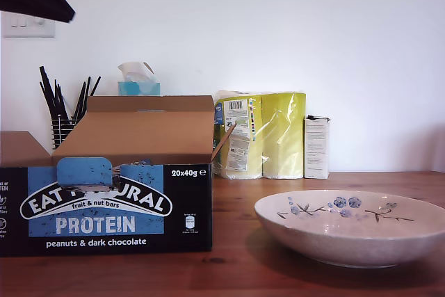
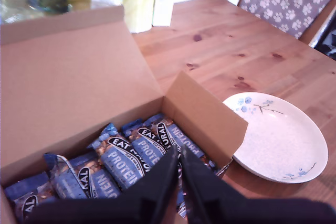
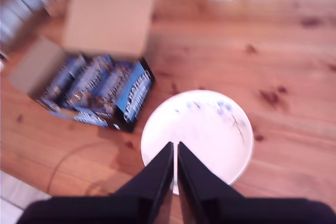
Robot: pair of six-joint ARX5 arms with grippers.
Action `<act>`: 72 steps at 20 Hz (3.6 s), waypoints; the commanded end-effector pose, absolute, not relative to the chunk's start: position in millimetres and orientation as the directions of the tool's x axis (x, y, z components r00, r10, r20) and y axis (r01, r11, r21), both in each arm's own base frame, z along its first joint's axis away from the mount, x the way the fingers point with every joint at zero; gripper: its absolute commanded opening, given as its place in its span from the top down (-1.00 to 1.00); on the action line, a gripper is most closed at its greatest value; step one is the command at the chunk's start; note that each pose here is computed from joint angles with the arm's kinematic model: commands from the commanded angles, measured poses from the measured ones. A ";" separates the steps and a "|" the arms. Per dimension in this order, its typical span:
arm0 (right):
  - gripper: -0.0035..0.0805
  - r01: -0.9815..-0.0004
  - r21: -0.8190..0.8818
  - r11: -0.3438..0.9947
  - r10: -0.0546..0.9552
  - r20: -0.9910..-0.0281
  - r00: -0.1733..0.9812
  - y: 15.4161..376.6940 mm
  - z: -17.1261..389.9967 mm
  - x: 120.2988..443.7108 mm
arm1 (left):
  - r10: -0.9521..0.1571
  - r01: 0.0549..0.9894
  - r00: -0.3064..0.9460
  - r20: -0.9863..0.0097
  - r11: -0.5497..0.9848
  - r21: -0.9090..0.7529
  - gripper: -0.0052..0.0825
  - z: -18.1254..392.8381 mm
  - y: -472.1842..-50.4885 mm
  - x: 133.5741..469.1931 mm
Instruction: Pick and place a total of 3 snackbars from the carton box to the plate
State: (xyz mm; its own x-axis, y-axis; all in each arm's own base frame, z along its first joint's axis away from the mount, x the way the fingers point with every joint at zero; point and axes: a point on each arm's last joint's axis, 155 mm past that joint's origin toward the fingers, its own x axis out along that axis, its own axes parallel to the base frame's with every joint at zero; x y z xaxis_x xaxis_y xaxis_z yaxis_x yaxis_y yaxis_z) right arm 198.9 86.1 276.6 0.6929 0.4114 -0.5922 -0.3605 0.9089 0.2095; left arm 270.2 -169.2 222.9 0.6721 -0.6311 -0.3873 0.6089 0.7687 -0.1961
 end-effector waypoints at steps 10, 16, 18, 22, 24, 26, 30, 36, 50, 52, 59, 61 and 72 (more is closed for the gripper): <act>0.95 -0.522 0.067 0.850 0.412 -0.700 0.583 104.1 256.0 198.4 | -0.603 0.526 0.590 -0.537 0.792 -0.311 0.80 205.9 -181.4 294.1; 0.95 -0.525 0.057 0.849 0.420 -0.676 0.606 108.2 261.7 210.9 | -0.452 0.391 0.480 -0.751 0.877 -0.278 0.35 175.9 -193.8 309.1; 0.95 -0.524 0.060 0.849 0.417 -0.685 0.597 108.9 258.7 213.3 | -0.401 0.357 0.430 -0.809 0.898 -0.256 0.01 168.2 -198.3 314.0; 0.95 -0.539 0.051 0.841 0.416 -0.699 0.582 110.7 254.2 217.0 | -0.338 0.324 0.333 -0.880 0.918 -0.230 -0.43 154.4 -204.7 328.8; 0.95 -0.541 0.049 0.840 0.415 -0.701 0.580 110.9 253.5 217.8 | -0.285 0.302 0.333 -0.899 0.935 -0.184 -0.43 148.8 -202.0 342.2; 0.95 -0.541 0.048 0.840 0.416 -0.698 0.583 111.1 254.2 218.5 | -0.229 0.273 0.323 -0.918 0.952 -0.142 -0.47 140.5 -198.1 352.3; 0.95 -0.542 0.046 0.839 0.418 -0.692 0.589 111.6 255.7 219.9 | -0.168 0.238 0.277 -0.946 0.966 -0.102 -0.62 113.6 -196.2 361.3; 0.95 -0.542 0.044 0.839 0.419 -0.686 0.594 112.0 257.1 221.2 | -0.117 0.209 0.237 -0.965 0.976 -0.067 -0.62 86.6 -192.5 365.1; 0.95 -0.553 0.043 0.832 0.428 -0.685 0.590 115.0 257.6 220.2 | -0.111 0.187 0.179 -0.978 0.979 -0.077 -0.34 57.5 -191.6 368.6; 0.95 -0.553 0.043 0.832 0.428 -0.685 0.590 115.0 257.5 220.1 | -0.102 0.185 0.162 -0.982 0.980 -0.071 -0.23 55.9 -189.2 364.8; 0.95 -0.558 0.042 0.829 0.432 -0.682 0.590 116.4 258.1 220.1 | -0.097 0.189 0.151 -0.984 0.980 -0.068 0.50 56.0 -188.0 362.2; 0.95 -0.558 0.042 0.829 0.432 -0.683 0.589 116.6 258.0 219.9 | -0.099 0.197 0.154 -0.983 0.978 -0.068 0.51 61.6 -188.4 363.0; 0.95 -0.545 0.055 0.836 0.433 -0.676 0.596 112.1 261.5 207.5 | -0.276 0.436 0.328 -0.903 0.893 -0.114 0.51 171.7 -273.2 349.3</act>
